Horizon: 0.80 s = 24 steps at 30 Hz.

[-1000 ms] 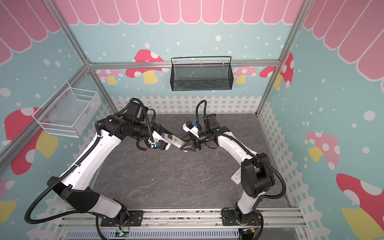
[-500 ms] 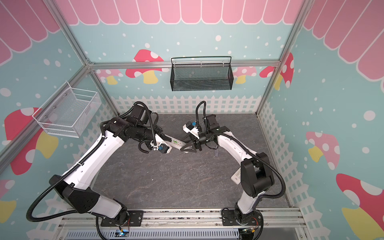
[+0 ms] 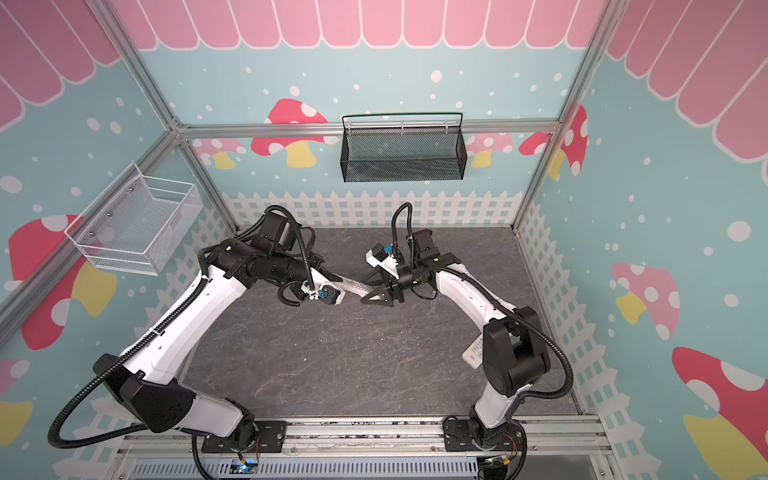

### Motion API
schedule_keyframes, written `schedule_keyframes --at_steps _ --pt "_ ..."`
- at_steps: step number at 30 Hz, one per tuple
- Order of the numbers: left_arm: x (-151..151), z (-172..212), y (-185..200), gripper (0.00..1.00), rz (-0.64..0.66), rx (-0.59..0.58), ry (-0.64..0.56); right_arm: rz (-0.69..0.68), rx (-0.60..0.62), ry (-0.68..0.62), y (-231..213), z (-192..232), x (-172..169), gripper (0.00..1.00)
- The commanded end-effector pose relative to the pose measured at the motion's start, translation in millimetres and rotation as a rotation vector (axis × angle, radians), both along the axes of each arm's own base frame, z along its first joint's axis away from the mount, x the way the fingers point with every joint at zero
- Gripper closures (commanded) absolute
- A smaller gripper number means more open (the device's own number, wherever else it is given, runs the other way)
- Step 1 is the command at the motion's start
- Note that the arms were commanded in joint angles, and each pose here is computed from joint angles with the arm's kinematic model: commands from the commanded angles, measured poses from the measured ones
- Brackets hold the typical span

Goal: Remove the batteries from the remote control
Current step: 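Hold the remote with the left gripper while the right gripper grips its battery cover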

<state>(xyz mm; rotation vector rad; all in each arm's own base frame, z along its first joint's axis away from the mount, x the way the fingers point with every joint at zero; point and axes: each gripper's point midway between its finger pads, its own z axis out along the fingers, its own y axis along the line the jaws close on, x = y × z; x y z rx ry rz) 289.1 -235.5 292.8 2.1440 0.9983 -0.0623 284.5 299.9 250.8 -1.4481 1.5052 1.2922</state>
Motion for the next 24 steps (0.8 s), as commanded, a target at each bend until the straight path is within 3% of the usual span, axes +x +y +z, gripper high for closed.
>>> schedule_keyframes --at_steps 1,6,11,15,21,24 --pt "11.6 9.8 14.4 1.00 0.128 -0.028 -0.004 -0.052 0.005 -0.138 -15.0 22.5 -2.0 0.30" --pt "14.7 18.6 18.4 1.00 0.285 -0.111 0.116 -0.218 0.047 -0.280 -39.8 48.3 3.9 0.25" --pt "12.9 14.1 28.1 1.00 0.559 -0.247 0.401 -0.453 0.091 -0.348 -57.7 54.8 19.8 0.24" --pt "9.5 -20.3 32.7 1.00 0.757 -0.298 0.642 -0.608 0.148 -0.295 -67.7 40.8 31.6 0.26" --pt "2.1 -64.5 22.5 1.00 0.965 -0.418 1.054 -0.643 0.142 -0.198 -59.7 -5.6 30.1 0.27" --pt "1.9 -85.9 15.7 1.00 1.024 -0.486 1.190 -0.651 0.131 -0.122 -55.0 -30.6 27.8 0.27"
